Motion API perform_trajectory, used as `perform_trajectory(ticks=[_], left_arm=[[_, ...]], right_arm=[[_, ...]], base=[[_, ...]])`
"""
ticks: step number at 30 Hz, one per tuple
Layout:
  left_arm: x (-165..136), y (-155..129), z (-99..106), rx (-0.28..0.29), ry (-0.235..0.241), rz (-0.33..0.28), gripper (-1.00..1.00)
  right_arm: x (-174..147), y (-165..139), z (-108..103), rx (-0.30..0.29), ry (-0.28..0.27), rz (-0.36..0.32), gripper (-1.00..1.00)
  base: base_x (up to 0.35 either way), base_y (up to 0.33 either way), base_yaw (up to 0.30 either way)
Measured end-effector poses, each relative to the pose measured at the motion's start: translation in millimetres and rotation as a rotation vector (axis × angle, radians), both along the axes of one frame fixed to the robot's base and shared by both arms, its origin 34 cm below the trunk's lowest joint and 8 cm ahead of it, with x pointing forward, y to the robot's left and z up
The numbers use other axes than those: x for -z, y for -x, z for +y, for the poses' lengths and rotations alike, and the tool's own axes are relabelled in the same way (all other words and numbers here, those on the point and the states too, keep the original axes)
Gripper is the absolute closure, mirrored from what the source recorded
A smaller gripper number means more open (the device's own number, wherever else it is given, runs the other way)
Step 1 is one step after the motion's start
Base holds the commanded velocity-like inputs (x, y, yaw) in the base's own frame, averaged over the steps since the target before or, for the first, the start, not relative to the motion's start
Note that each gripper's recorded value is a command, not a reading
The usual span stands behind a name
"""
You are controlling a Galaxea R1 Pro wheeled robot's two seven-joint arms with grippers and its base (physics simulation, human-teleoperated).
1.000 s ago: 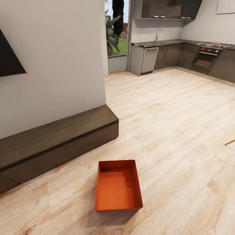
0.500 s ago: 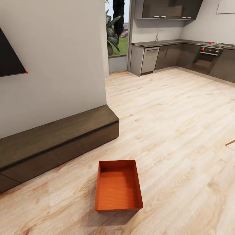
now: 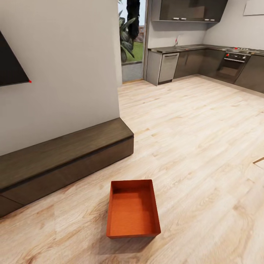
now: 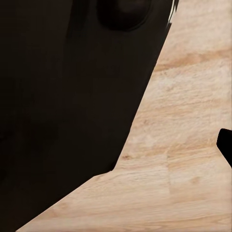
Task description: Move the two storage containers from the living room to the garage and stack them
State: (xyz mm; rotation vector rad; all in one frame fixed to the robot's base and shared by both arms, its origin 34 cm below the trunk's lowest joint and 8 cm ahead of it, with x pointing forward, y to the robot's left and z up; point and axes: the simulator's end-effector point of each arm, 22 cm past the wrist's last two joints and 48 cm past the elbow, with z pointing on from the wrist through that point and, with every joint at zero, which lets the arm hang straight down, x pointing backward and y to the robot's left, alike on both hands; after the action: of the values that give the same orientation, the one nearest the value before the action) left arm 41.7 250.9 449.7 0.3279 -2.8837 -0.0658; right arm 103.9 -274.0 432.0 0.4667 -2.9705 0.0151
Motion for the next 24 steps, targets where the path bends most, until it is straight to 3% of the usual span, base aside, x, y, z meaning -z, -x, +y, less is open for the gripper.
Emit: perform_trajectory(ticks=[20,22,24], left_arm=[[2,-6,4,0.0,-0.005,-0.014,-1.0],[5,-19,8,0.0,-0.013,-0.04,-1.0],[14,-63,9,0.006,-0.01,-0.128,-1.0]], right_arm=[[1,-3,4,0.003,-0.002,-0.008,-1.0],[3,-13,11,0.008,-0.017,-0.025,-1.0],[10,-55,31,0.018,-0.063,-0.107,-1.0]], base=[[0.0,0.0,0.0],[0.0,0.0,0.0],[0.0,0.0,0.0]])
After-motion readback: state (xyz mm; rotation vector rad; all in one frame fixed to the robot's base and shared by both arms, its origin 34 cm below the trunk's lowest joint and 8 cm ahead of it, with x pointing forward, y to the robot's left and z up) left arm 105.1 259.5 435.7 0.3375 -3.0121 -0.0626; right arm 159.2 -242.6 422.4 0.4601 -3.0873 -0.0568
